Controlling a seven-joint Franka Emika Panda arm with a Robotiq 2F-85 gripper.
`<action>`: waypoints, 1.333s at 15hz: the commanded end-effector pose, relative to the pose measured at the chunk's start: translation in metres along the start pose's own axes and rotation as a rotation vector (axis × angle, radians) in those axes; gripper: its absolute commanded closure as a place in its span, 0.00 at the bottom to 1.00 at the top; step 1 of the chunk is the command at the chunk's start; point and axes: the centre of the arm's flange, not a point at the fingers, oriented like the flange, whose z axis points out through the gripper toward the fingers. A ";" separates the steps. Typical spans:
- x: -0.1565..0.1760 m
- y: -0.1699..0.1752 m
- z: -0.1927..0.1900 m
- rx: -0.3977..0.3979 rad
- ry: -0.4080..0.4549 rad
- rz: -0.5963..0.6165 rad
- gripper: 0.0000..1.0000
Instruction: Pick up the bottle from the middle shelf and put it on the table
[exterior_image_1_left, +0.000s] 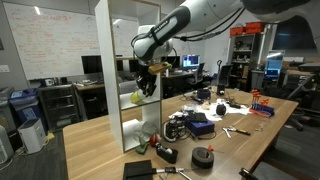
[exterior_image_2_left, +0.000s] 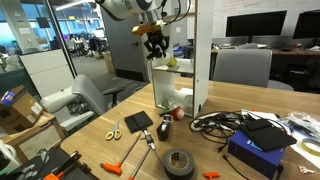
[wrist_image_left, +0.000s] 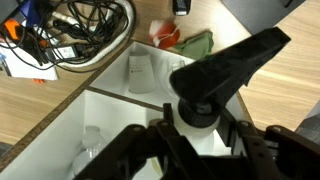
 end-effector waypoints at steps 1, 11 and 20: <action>-0.042 -0.020 -0.047 -0.049 0.022 0.044 0.84; -0.145 -0.032 -0.057 -0.118 -0.148 0.176 0.83; -0.212 -0.024 0.037 -0.016 -0.368 0.227 0.83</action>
